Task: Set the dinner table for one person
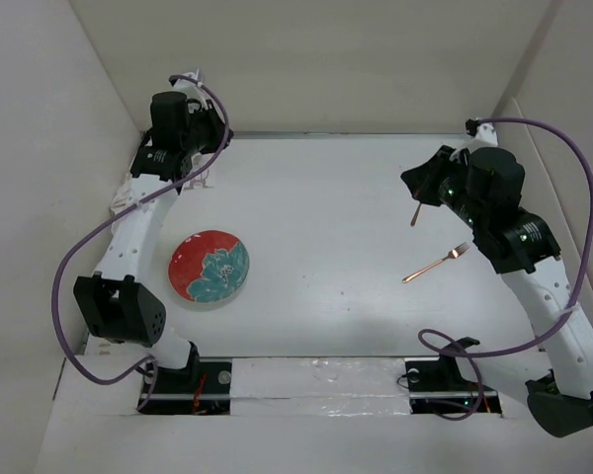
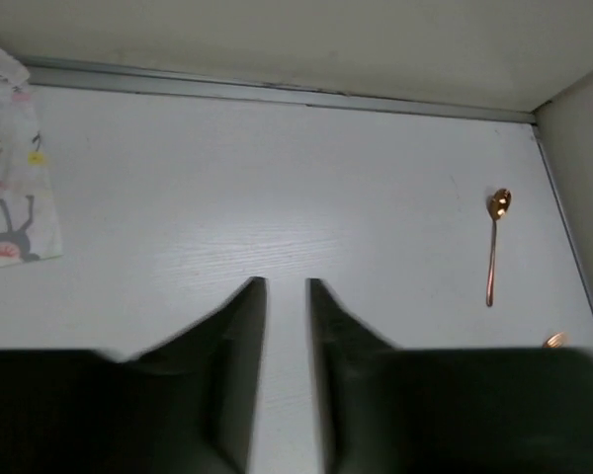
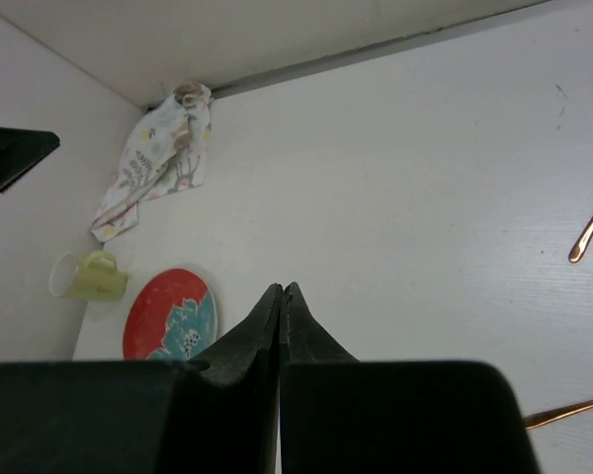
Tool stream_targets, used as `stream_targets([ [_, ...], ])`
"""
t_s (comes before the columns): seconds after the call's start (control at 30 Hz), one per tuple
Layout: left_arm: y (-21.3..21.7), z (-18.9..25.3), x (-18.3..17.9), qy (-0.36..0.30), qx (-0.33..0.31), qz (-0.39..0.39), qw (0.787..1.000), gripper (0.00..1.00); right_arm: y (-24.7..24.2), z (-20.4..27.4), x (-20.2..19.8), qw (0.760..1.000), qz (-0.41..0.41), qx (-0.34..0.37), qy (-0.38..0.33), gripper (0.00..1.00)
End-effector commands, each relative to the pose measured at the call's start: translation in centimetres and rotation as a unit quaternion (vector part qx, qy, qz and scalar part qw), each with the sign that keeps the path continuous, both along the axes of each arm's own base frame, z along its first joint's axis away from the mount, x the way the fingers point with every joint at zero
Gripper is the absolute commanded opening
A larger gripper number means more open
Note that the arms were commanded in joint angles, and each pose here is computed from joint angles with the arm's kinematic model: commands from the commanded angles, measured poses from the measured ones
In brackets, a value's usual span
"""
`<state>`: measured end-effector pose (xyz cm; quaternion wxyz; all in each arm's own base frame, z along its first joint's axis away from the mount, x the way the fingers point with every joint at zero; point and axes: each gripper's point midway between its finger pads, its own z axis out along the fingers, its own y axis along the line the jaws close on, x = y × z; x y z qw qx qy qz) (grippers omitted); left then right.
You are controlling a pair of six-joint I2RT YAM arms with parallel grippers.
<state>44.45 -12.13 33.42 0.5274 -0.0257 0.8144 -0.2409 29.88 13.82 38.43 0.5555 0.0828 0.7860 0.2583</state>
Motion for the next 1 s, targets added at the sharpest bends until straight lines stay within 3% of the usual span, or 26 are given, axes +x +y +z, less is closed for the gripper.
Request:
stream_targets([
  [0.0, 2.7, -0.1, 2.4, -0.005, 0.066, 0.058, 0.996, 0.04, 1.2, 0.0, -0.3, 0.999, 0.048, -0.009, -0.004, 0.0],
  [0.17, 4.1, -3.4, 6.3, 0.045, 0.153, 0.118, 0.98, 0.0, 1.3, -0.4, 0.4, 0.998, 0.055, -0.015, -0.008, 0.0],
  [0.23, 4.9, -6.7, 8.3, 0.08, 0.18, 0.142, 0.97, 0.0, 1.6, -1.1, 0.8, 0.998, 0.062, -0.022, 0.002, 0.0],
  [0.27, 5.4, -6.5, 8.9, 0.085, 0.187, 0.157, 0.966, 0.05, 1.7, -1.3, 0.9, 0.998, 0.064, -0.024, 0.004, 0.0],
  [0.3, 6.2, -9.4, 9.9, 0.112, 0.212, 0.177, 0.954, 0.26, 1.7, -1.4, 1.0, 0.998, 0.065, -0.024, 0.003, 0.0],
  [0.4, 7.2, -13.1, 11.3, 0.148, 0.244, 0.2, 0.937, 0.53, 2.1, -2.0, 1.2, 0.997, 0.072, -0.022, 0.006, 0.0],
  [0.7, 10.2, -20.6, 14.5, 0.199, 0.239, 0.25, 0.917, 0.58, 3.2, -5.0, 1.2, 0.994, 0.098, -0.022, 0.045, 0.0],
  [0.9, 10.1, -25.3, 15.3, 0.235, 0.255, 0.241, 0.907, 0.61, 3.6, -5.9, 1.5, 0.992, 0.103, -0.03, 0.064, 0.0],
  [0.97, 10.5, -27.6, 15.0, 0.26, 0.23, 0.23, 0.909, 0.6, 3.6, -5.1, 1.5, 0.994, 0.101, -0.023, 0.044, 0.0],
])
